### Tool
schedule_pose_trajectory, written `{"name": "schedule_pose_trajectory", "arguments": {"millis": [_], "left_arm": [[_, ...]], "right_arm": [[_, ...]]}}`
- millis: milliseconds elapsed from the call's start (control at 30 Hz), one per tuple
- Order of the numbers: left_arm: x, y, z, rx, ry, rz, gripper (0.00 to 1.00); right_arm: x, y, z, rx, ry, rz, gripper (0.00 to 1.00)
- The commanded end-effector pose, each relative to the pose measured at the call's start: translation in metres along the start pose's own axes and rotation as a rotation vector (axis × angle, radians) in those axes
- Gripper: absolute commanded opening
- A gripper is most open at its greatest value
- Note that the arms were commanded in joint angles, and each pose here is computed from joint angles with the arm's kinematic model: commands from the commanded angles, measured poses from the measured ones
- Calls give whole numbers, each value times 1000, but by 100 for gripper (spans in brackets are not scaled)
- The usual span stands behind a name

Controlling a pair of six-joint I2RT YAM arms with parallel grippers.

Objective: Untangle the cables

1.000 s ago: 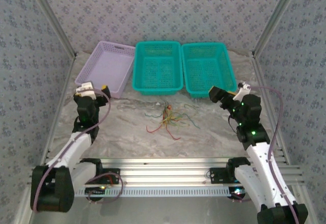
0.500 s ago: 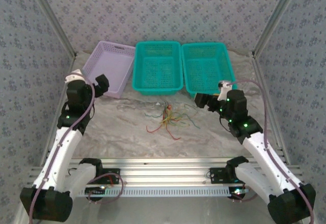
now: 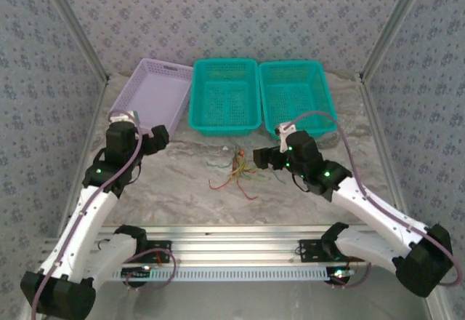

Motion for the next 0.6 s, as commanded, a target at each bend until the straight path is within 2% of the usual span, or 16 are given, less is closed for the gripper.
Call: {"name": "schedule_pose_trajectory", "arguments": {"millis": [0, 167, 233, 333, 400, 567], "left_arm": [[-8, 6, -4, -7, -55, 2, 100], [-5, 6, -20, 50, -115, 32, 100], [-3, 6, -24, 63, -136, 44, 100], [-1, 5, -31, 84, -163, 53, 100], [0, 4, -34, 90, -172, 59, 100], [3, 2, -36, 96, -182, 76, 100]], "right_arm": [[3, -11, 11, 9, 31, 36, 92], [23, -32, 23, -56, 25, 134, 80], [27, -35, 26, -94, 23, 157, 73], [33, -40, 29, -144, -5, 176, 68], [37, -43, 33, -171, -10, 199, 60], [43, -49, 38, -214, -29, 224, 55]]}}
Point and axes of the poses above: each hand's point on the last joint's axis, 136 mm out from that joint toward the fingers, its own y axis back along the fingers, its own z axis along the line the jaws close on, x = y × z, the point moved 6 cm from there along y, back along the fingers, and after that the axes turned 12 degrees about -y, right-handed, at the moved point
